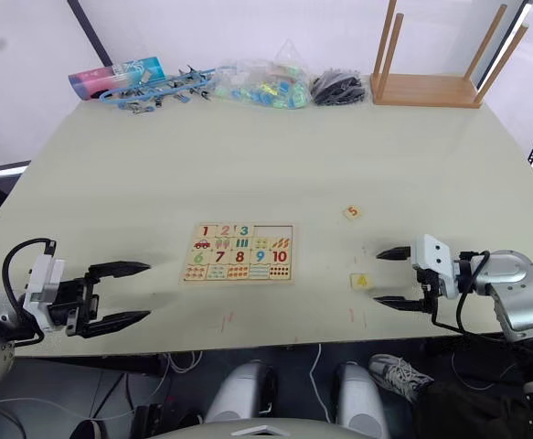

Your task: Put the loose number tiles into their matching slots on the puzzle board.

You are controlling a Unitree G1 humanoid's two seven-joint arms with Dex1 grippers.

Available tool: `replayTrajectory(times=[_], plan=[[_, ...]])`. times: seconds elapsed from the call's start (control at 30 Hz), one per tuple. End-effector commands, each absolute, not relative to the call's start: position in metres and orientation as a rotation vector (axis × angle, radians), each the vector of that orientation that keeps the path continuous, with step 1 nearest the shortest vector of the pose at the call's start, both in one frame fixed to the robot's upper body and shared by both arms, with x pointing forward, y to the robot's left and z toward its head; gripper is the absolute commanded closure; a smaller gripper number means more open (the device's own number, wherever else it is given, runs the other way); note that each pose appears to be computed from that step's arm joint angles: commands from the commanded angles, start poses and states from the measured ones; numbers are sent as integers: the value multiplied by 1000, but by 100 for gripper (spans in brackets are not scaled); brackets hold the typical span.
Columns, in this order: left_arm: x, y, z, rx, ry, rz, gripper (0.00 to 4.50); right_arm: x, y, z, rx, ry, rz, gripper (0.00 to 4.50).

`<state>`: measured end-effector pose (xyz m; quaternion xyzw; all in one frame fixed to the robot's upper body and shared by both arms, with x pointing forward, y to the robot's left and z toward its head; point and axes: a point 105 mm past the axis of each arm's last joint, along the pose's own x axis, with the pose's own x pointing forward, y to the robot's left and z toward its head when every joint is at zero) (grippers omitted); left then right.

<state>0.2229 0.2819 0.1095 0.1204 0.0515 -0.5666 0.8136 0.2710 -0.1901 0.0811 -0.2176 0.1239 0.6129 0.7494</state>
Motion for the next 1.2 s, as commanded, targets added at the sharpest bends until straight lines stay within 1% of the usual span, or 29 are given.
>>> replayTrajectory(times=[0.03, 0.13, 0.47, 0.63, 0.67, 0.7, 0.73, 0.83, 0.9, 0.93, 1.07, 1.2], plan=[[218, 281, 119, 289, 68, -1254, 4, 274, -186, 85, -509, 241, 1366, 0], [215, 283, 123, 285, 32, -1243, 4, 276, -181, 82, -522, 241, 1382, 0], [208, 281, 128, 252, 2, -1262, 4, 284, -171, 79, -546, 251, 1424, 0], [206, 279, 130, 245, -14, -1272, 4, 284, -171, 75, -530, 289, 1435, 0], [206, 278, 130, 244, -17, -1274, 1, 284, -172, 74, -530, 294, 1434, 25], [206, 278, 130, 244, -20, -1276, 0, 284, -173, 73, -530, 299, 1435, 71], [206, 278, 130, 243, -21, -1277, 0, 284, -173, 73, -531, 301, 1435, 82], [206, 277, 130, 239, -25, -1279, 0, 284, -174, 73, -526, 303, 1436, 216], [206, 276, 130, 235, -27, -1279, 0, 284, -173, 74, -524, 300, 1436, 320], [206, 276, 130, 233, -28, -1279, 0, 284, -173, 74, -523, 299, 1436, 359], [206, 276, 130, 227, -38, -1274, 0, 283, -171, 78, -521, 287, 1440, 359], [207, 279, 132, 203, -52, -1247, 0, 285, -168, 88, -511, 254, 1435, 359]])
